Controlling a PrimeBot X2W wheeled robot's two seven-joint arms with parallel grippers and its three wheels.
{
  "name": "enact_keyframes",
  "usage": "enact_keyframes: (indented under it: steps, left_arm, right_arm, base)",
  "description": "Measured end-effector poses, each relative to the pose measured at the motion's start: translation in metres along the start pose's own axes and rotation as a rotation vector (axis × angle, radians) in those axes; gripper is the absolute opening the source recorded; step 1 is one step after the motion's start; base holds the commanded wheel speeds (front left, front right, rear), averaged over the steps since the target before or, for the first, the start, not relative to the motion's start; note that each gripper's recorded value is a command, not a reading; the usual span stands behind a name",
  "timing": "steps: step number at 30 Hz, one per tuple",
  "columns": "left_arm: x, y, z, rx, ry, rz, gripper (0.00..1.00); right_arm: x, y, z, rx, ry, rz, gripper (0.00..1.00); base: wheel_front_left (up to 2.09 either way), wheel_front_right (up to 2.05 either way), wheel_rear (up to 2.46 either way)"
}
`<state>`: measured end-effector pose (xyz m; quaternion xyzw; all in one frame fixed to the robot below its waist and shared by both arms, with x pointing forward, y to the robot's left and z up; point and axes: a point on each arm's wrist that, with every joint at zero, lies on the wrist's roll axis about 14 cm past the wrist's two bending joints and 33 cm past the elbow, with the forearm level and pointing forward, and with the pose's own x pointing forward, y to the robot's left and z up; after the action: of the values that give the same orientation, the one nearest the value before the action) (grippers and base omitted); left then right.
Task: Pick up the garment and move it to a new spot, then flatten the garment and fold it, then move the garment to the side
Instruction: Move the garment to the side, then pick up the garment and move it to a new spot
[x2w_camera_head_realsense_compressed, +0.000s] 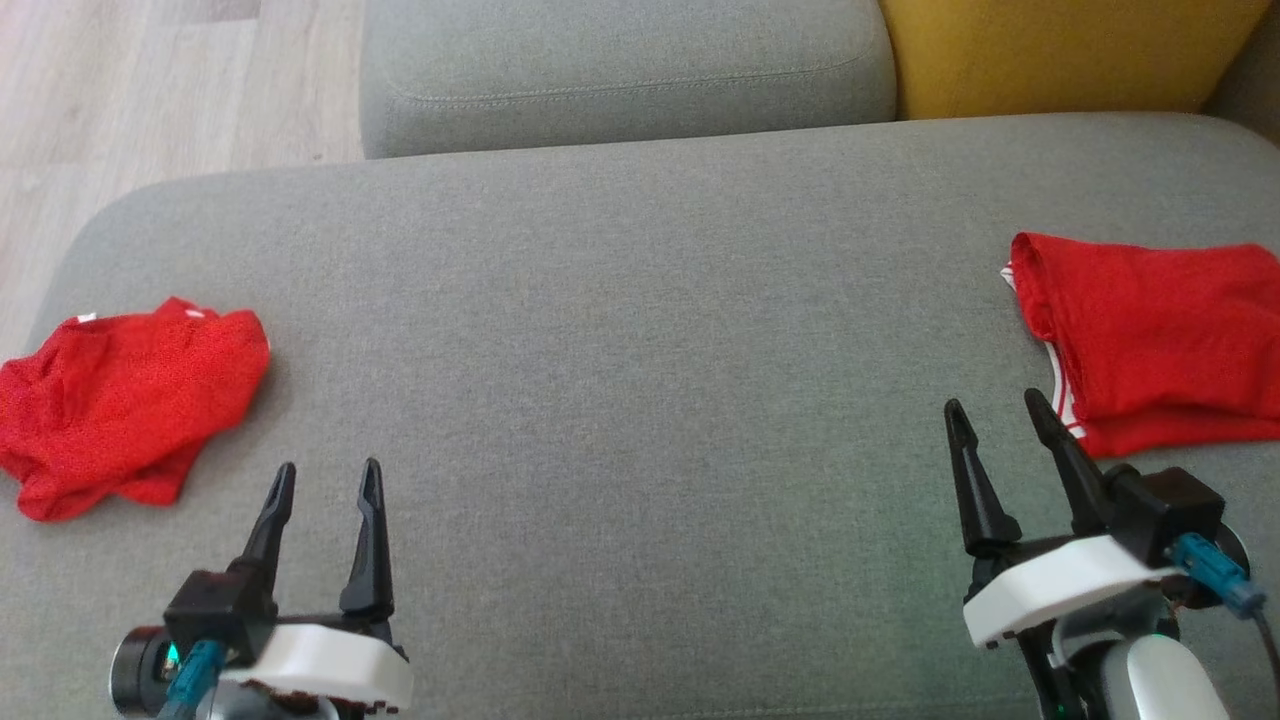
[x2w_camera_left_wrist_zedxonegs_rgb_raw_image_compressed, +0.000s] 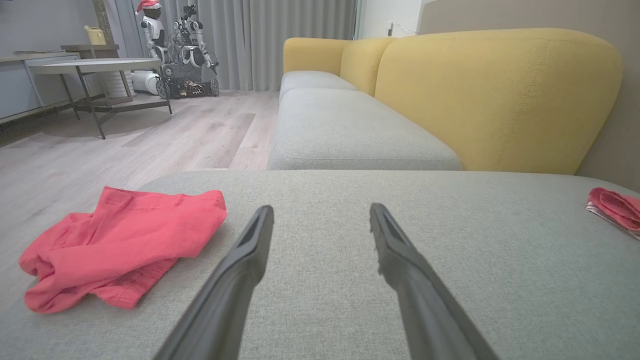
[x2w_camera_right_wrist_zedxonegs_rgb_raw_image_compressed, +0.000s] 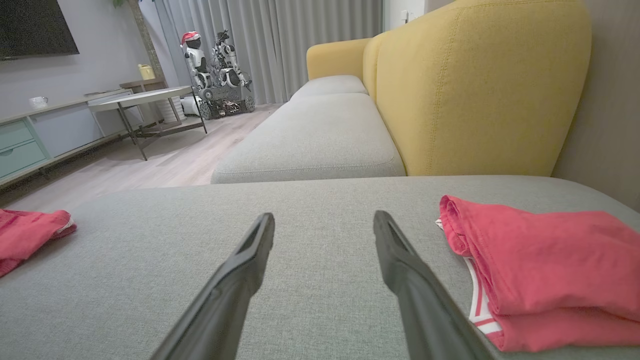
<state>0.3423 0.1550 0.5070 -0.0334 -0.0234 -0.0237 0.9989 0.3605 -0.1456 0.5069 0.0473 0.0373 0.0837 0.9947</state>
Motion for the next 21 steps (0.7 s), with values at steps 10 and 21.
enact_keyframes:
  steps: [10,21]
  left_arm:
    - [0.0001,0.0018,-0.0019,0.004,0.007,0.002,1.0]
    - [-0.0008,0.004,-0.0029,-0.002,0.011,0.014,1.0]
  right_arm:
    - [0.0022,0.0012,-0.0022,0.001,0.007,0.005,1.0]
    - [0.0039,0.0028,-0.0033,0.001,0.011,0.011,1.0]
  base:
    - [0.0,0.0,0.0]
    - [0.0,0.0,0.0]
